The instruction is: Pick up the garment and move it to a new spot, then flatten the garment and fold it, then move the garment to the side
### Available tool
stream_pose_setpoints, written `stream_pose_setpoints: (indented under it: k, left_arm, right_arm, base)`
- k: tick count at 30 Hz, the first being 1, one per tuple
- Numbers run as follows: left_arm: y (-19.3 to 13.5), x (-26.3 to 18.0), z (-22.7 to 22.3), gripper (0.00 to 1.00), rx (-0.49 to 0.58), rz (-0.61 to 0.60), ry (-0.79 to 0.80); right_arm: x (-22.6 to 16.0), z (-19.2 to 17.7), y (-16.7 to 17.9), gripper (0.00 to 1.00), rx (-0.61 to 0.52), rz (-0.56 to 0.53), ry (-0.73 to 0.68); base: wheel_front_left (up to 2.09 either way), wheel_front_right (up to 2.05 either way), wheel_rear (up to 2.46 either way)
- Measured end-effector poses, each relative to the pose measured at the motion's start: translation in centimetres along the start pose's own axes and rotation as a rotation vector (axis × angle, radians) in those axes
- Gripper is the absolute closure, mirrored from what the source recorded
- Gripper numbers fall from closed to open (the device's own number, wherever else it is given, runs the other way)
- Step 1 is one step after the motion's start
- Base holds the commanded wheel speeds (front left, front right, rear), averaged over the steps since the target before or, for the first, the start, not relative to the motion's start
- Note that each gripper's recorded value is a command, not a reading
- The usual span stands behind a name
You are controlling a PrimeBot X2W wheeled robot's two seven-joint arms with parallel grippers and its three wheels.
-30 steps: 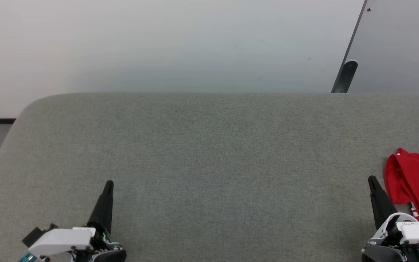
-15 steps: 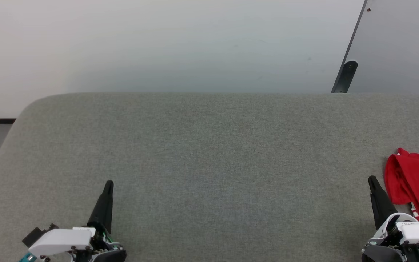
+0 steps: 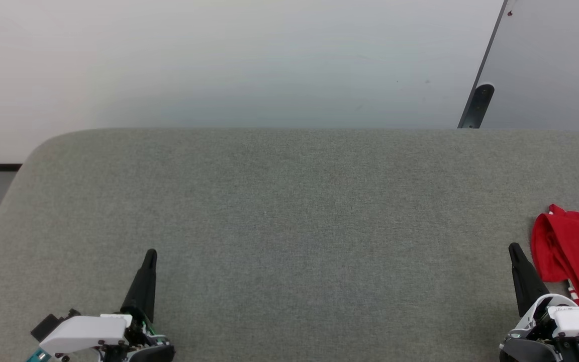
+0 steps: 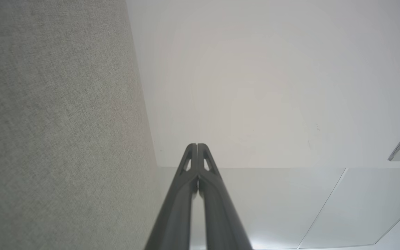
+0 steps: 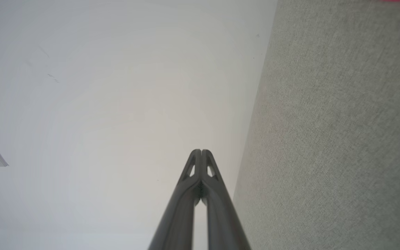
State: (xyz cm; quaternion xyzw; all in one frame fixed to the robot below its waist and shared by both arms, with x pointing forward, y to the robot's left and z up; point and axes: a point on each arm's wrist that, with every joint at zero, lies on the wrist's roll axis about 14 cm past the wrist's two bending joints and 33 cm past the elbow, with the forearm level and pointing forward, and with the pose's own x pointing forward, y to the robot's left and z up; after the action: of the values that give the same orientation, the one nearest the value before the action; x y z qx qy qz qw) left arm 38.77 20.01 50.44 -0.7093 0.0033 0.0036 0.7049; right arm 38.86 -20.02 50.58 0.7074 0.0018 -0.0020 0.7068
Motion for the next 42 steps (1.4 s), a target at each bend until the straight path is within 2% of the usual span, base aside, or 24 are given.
stream_pose_setpoints:
  k: [42]
  left_arm:
    - [0.00, 0.00, -0.01, 1.00, -0.001, 0.000, 0.001]
  right_arm:
    - [0.00, -0.01, 0.00, 1.00, 0.000, 0.000, 0.000]
  base:
    - [0.00, 0.00, 0.00]
